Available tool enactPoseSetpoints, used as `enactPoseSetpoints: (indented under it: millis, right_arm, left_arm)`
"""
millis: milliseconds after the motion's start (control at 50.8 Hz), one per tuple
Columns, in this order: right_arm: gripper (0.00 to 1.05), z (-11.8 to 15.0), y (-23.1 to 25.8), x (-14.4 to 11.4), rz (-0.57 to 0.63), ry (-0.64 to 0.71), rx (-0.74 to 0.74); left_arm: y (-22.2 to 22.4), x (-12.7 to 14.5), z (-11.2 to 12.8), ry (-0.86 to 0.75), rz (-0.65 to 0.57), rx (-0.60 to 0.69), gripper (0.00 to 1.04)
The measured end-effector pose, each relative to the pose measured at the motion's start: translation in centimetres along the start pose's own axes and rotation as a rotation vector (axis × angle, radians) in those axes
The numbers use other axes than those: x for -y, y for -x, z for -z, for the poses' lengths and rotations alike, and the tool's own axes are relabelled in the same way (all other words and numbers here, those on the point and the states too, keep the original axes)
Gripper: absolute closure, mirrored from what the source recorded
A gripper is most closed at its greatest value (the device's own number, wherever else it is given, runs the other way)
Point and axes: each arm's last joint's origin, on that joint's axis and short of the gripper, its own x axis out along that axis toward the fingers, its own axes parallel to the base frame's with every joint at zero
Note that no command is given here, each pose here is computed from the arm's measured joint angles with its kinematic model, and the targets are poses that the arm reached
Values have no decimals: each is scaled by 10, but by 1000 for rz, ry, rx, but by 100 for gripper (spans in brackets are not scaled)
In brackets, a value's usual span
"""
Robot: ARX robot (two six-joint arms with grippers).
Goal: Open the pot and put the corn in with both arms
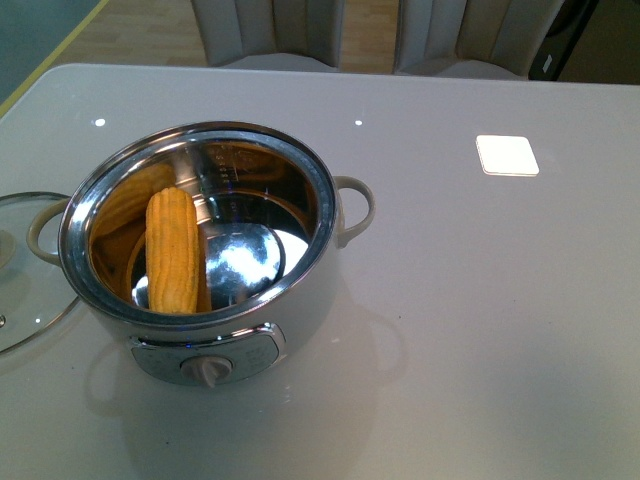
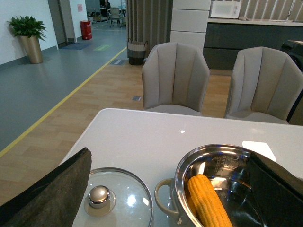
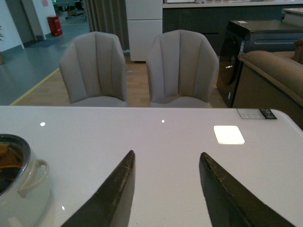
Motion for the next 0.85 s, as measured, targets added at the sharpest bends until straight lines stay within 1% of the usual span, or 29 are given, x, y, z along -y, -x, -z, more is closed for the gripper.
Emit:
enactPoseSetpoints:
  millis: [138, 158, 197, 217, 295, 315, 354, 394, 847]
  right_arm:
    - [42, 0, 0, 0, 0, 0, 0]
    - [40, 0, 0, 0, 0, 0, 0]
    - [33, 0, 0, 0, 0, 0, 0]
    - [31, 0, 0, 0, 0, 0, 0]
    - [17, 0, 0, 0, 0, 0, 0]
    - [12, 0, 0, 0, 0, 0, 0]
    - [7, 0, 0, 0, 0, 0, 0]
    - [9, 0, 0, 0, 0, 0, 0]
    - [9, 0, 0, 0, 0, 0, 0]
  left_arm:
    - [0, 0, 0, 0, 0, 0, 7]
    - [0, 0, 0, 0, 0, 0, 7]
    - [0, 0, 0, 0, 0, 0, 7]
    - [0, 0, 0, 0, 0, 0, 7]
    - [0, 0, 0, 0, 0, 0, 7]
    - [0, 0, 0, 0, 0, 0, 7]
    - [0, 0, 0, 0, 0, 0, 7]
    - [0, 0, 0, 0, 0, 0, 7]
    - [0, 0, 0, 0, 0, 0, 7]
